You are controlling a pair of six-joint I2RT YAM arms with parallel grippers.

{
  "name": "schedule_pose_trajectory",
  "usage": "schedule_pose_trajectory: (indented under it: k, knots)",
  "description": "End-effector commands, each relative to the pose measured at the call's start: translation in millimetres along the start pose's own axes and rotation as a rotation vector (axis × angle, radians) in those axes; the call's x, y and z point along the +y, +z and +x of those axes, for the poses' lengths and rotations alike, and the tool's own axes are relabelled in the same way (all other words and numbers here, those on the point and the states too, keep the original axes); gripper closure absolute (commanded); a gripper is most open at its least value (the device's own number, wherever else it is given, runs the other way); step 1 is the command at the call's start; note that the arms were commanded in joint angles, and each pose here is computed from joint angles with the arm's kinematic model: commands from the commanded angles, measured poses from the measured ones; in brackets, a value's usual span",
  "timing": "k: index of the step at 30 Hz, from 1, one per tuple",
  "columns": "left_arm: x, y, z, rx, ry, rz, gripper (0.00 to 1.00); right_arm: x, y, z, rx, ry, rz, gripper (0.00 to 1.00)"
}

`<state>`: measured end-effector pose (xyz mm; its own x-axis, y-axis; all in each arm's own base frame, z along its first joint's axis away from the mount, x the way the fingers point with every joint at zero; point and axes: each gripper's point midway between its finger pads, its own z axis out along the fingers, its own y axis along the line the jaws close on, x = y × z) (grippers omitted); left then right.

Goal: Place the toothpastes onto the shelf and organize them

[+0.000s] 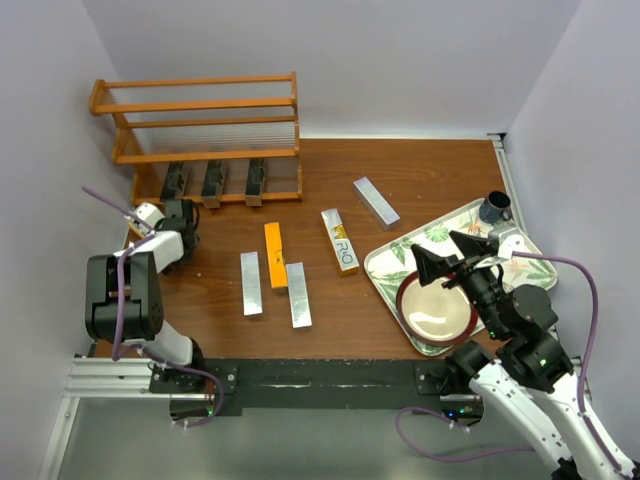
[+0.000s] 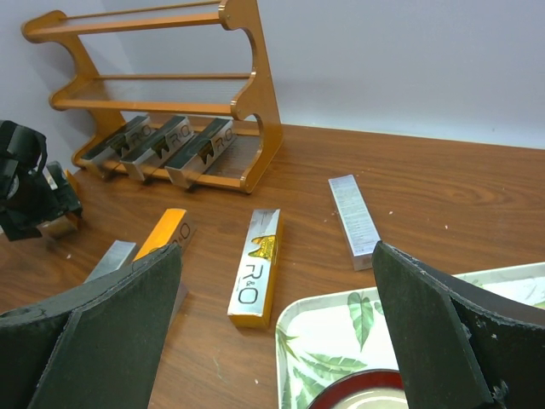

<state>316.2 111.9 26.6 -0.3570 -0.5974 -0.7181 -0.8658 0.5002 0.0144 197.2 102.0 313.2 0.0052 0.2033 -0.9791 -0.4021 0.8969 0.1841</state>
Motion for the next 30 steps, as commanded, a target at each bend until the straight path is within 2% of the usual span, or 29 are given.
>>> schedule_pose_trajectory:
  k: [1,6,11,18,30]
  knots:
    - [-9.9,-1.8,-25.7,-0.07,-0.054,0.032,0.29,6.5,0.1,-13.4,-0.034,0.021,-0.025,0.01]
    - [-0.4,-5.7,-19.6,-0.053,-0.054,0.013,0.53,7.5,0.5,-13.3,-0.037,0.023,-0.03,0.01]
    - [14.8,-16.4,-18.3,-0.053,-0.073,-0.006,0.61,7.6,-1.2,-15.7,-0.047,0.025,-0.032,0.02]
    - [40.9,-44.9,-30.4,-0.072,-0.099,-0.042,0.62,7.7,-3.1,-17.3,-0.054,0.025,-0.035,0.01]
    - [41.4,-116.1,-86.6,-0.18,0.036,0.175,0.6,8.2,-3.7,-17.9,-0.057,0.028,-0.037,0.01]
